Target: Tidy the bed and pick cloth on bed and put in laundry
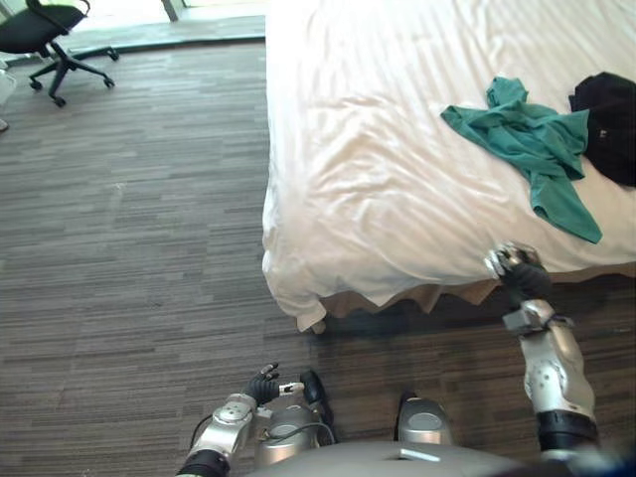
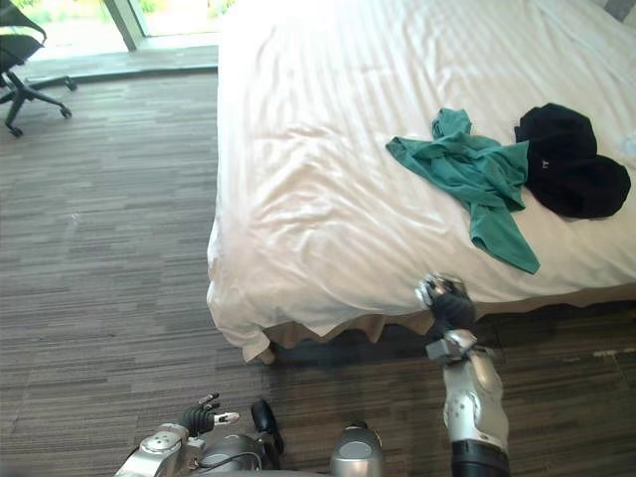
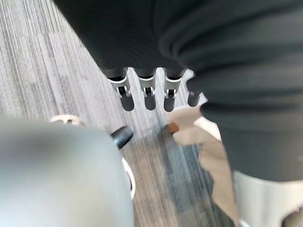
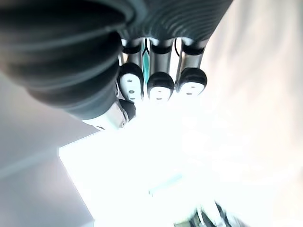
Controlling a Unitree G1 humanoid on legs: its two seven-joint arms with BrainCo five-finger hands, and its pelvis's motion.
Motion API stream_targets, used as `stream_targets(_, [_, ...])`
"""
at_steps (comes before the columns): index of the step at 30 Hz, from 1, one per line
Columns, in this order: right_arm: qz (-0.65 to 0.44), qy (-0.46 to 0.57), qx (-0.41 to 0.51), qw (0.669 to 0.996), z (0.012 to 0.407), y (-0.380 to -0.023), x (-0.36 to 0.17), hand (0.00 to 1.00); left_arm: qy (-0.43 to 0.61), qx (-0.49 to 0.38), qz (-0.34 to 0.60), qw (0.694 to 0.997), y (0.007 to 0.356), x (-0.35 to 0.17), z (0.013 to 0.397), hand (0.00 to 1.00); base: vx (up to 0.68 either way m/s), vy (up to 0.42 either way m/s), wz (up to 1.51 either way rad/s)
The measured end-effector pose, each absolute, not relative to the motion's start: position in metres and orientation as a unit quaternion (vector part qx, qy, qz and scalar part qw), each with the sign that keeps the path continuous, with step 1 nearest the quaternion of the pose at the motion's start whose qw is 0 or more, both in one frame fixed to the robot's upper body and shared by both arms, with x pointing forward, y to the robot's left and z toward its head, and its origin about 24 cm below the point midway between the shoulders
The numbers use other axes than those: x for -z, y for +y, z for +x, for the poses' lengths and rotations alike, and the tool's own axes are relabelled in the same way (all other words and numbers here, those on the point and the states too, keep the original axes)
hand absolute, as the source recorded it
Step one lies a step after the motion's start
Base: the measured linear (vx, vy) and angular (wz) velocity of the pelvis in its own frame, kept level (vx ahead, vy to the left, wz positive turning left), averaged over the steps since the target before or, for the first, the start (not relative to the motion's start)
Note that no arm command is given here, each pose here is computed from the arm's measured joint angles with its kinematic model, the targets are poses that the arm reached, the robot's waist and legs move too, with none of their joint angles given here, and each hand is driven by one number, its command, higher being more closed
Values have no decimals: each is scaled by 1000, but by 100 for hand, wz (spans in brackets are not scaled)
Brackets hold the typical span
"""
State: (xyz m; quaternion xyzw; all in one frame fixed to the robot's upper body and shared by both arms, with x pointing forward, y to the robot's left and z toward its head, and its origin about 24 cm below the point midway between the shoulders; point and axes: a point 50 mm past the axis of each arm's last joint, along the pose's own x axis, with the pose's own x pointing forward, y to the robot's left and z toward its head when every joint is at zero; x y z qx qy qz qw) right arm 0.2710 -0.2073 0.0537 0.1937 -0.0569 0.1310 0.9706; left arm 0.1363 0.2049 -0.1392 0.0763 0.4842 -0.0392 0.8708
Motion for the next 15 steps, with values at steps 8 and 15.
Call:
stream_targets(8, [181,-56,-308,932,336,-118,-111,100,471,47,34,880,201,134,152,0,11,34,27])
stream_targets(15, [194,-148,-340,908,382,-81,-225,100,393,102,17,914,176,105,218,0,-85,22,32])
